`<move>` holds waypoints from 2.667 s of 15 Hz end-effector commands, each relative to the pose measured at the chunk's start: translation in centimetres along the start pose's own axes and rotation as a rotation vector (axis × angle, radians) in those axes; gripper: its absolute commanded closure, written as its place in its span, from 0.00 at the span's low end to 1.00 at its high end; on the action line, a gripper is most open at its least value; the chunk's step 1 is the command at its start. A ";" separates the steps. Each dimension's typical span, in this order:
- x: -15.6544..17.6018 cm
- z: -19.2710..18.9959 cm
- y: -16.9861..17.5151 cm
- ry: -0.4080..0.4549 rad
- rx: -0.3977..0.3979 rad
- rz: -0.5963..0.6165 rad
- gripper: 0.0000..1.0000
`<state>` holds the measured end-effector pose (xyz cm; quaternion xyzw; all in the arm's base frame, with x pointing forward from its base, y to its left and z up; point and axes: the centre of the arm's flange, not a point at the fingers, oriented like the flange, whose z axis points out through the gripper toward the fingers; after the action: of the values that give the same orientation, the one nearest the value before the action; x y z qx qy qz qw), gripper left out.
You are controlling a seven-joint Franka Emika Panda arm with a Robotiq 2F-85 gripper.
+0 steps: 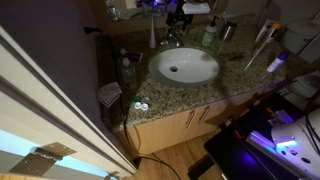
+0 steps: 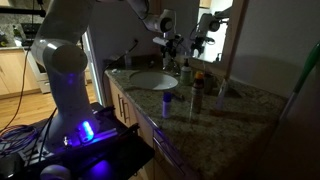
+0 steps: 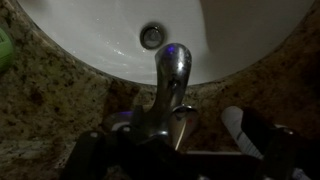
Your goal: Open the tap, wet the toothbrush, put it back and close the tap
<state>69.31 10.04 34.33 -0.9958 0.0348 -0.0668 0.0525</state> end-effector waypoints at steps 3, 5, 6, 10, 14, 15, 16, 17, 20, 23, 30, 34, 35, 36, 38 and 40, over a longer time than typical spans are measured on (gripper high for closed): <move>-0.1 0.5 0.1 -0.007 -0.001 0.009 0.00; -0.1 0.8 0.1 -0.012 -0.002 0.014 0.22; -0.1 0.9 0.1 -0.014 -0.007 0.015 0.26; -0.3 0.6 -0.1 0.000 -0.001 0.004 0.56; -0.3 0.3 0.3 0.012 -0.009 0.007 0.83; -0.2 0.3 0.7 0.013 -0.012 0.013 0.89; -0.2 0.2 1.0 0.014 -0.014 0.019 0.96; -0.2 0.1 1.1 0.018 -0.013 0.021 0.92; -0.2 -1.1 1.1 0.044 0.001 0.022 0.93; -0.2 -4.0 0.8 0.114 0.025 0.018 0.93; -0.3 -7.8 1.1 0.251 0.045 0.017 0.93; -2.3 -13.3 1.0 0.174 0.057 -0.003 0.38; -3.5 -15.7 1.3 0.139 0.072 -0.016 0.31; -4.5 -17.6 1.5 0.102 0.075 -0.009 0.25; -7.3 -21.5 2.7 -0.012 0.069 -0.004 0.11; -10.8 -24.8 4.6 -0.114 0.083 0.001 0.01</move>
<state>60.74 7.00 53.75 -0.9932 0.0373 -0.0710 0.0845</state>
